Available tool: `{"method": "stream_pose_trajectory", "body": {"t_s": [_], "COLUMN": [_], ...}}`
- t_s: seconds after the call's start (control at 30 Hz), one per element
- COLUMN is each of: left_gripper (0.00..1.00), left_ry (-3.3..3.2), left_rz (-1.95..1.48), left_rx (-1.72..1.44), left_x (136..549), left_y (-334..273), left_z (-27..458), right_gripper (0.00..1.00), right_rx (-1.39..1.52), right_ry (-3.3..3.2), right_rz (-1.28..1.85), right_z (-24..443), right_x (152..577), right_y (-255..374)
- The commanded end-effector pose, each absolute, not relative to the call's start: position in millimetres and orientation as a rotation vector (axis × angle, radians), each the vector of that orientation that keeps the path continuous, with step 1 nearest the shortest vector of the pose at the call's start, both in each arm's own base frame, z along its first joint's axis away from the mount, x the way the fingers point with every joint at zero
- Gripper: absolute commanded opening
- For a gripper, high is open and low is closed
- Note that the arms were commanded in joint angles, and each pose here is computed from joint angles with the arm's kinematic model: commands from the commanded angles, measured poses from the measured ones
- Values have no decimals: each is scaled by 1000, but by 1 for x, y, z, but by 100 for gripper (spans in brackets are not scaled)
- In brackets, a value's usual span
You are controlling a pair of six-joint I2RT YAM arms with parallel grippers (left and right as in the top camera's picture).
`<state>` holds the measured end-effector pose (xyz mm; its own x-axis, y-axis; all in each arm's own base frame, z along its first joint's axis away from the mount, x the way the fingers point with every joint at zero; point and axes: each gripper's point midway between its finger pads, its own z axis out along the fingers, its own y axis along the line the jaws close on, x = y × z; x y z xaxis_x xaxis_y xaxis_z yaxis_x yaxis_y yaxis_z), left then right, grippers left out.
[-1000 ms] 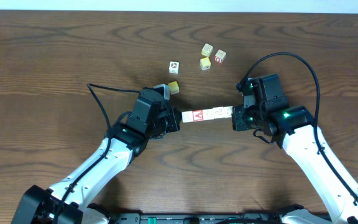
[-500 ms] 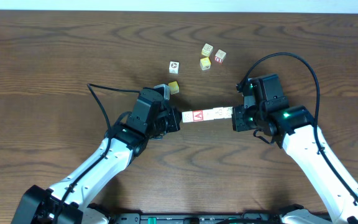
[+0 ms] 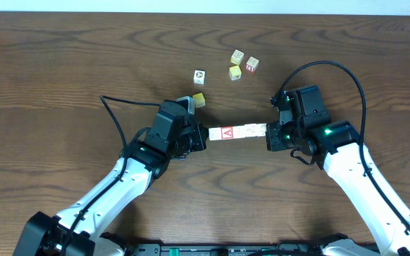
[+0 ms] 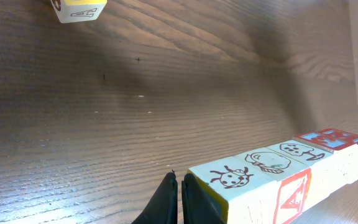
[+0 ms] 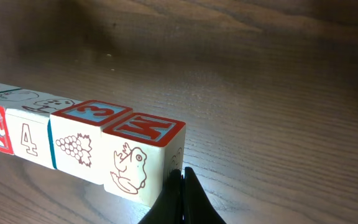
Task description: Lift 5 blocks
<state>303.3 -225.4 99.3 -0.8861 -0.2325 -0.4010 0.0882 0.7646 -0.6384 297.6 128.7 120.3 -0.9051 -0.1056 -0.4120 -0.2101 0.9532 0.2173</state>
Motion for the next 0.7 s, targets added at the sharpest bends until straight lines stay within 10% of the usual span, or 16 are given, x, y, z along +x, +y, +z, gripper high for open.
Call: {"method": "stream_pose_trajectory", "body": {"t_s": [0.0, 0.67], "left_gripper": [7, 7], "left_ry": [2382, 2375], "left_rz": [-1152, -1149], "left_rx": [71, 82], "left_x": [295, 292], "left_y": [-259, -257], "left_z": [154, 159], "right_gripper": [1, 1], "right_rx": [-367, -372], "right_ry": [2642, 2606], "right_rz": [631, 637], "right_z": [143, 158], "right_x": [287, 289], "right_y": [171, 172]}}
